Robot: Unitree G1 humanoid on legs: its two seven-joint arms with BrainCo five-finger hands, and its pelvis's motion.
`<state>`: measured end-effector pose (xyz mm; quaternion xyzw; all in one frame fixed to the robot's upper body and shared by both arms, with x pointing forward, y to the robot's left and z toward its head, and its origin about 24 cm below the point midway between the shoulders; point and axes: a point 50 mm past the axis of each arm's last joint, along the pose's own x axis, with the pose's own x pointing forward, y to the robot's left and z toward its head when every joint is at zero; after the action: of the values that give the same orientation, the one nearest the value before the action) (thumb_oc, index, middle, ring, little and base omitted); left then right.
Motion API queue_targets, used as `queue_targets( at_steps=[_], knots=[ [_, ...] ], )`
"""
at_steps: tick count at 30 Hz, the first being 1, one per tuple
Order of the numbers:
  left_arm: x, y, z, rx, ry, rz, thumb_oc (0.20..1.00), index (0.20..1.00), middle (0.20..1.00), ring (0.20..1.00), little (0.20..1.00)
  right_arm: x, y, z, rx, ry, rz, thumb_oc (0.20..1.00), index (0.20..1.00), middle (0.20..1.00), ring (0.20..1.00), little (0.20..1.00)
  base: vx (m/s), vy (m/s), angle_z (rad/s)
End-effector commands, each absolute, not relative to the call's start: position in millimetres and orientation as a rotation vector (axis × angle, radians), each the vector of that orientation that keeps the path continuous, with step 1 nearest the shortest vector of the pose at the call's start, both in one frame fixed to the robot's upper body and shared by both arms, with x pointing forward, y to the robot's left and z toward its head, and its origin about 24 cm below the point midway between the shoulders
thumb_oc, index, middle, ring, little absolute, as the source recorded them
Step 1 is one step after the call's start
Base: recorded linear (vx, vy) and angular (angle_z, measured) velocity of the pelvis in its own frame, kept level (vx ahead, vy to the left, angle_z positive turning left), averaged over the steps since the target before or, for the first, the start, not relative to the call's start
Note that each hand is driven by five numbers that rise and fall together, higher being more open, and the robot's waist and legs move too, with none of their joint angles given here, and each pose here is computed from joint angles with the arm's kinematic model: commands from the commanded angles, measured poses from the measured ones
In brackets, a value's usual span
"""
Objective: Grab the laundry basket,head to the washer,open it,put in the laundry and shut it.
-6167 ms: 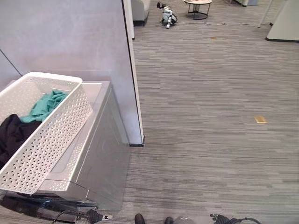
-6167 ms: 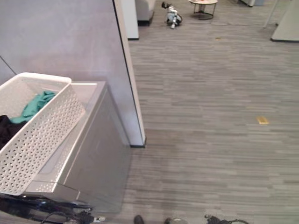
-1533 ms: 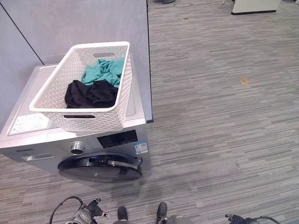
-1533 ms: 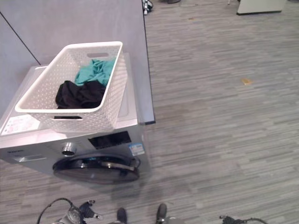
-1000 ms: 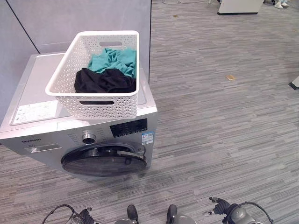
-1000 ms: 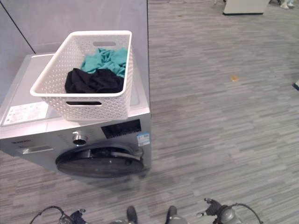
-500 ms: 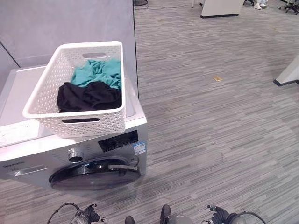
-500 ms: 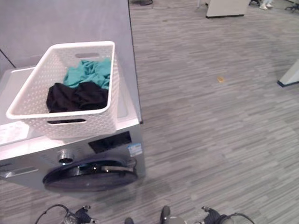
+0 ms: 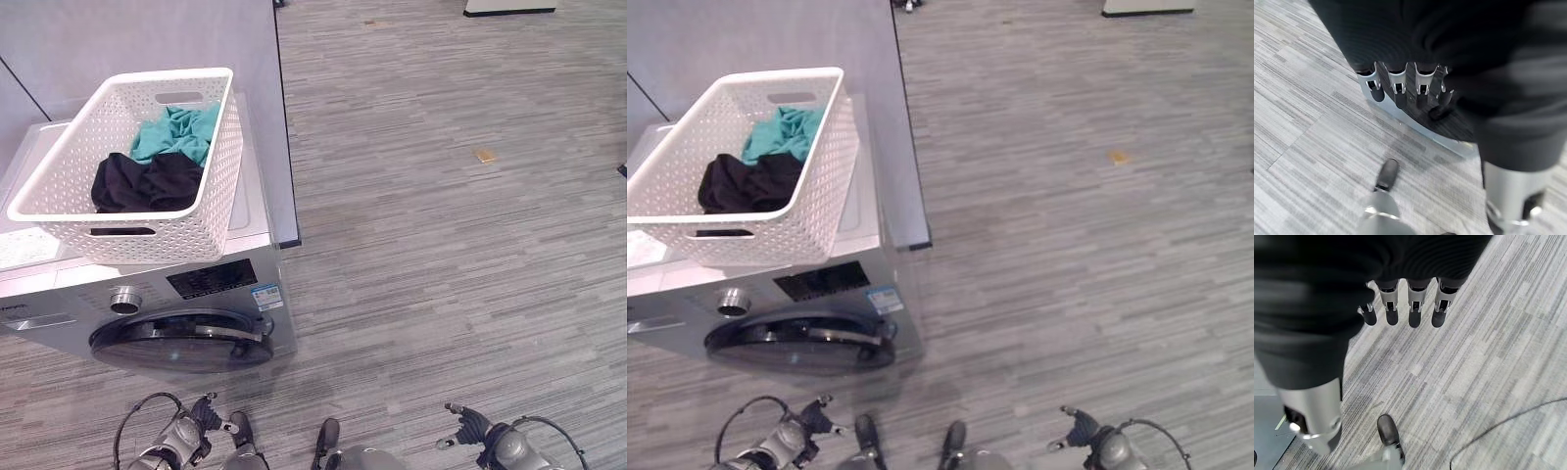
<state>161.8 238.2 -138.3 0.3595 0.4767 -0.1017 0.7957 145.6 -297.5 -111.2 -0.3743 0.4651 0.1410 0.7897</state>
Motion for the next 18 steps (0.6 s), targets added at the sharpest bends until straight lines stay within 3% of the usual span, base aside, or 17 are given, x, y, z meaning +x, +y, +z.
queue_targets(
  at_steps=[1,9,18],
  knots=[
    [156,266,-132,0.805,1.039,-0.152,1.000,1.000,1.000,1.000,1.000,147,-291,-112,-0.763,0.967,0.293,1.000,1.000,1.000,1.000,1.000,0.19,0.345,-0.08],
    [121,289,-137,0.733,1.162,-0.022,1.000,1.000,1.000,1.000,1.000,168,-260,-114,-0.742,0.892,0.369,1.000,1.000,1.000,1.000,1.000,0.12,0.286,-0.60],
    [81,288,-149,0.672,1.290,0.018,1.000,1.000,1.000,1.000,1.000,192,-229,-97,-0.747,0.683,0.442,1.000,1.000,1.000,1.000,1.000,-0.01,-0.037,0.45]
  ],
)
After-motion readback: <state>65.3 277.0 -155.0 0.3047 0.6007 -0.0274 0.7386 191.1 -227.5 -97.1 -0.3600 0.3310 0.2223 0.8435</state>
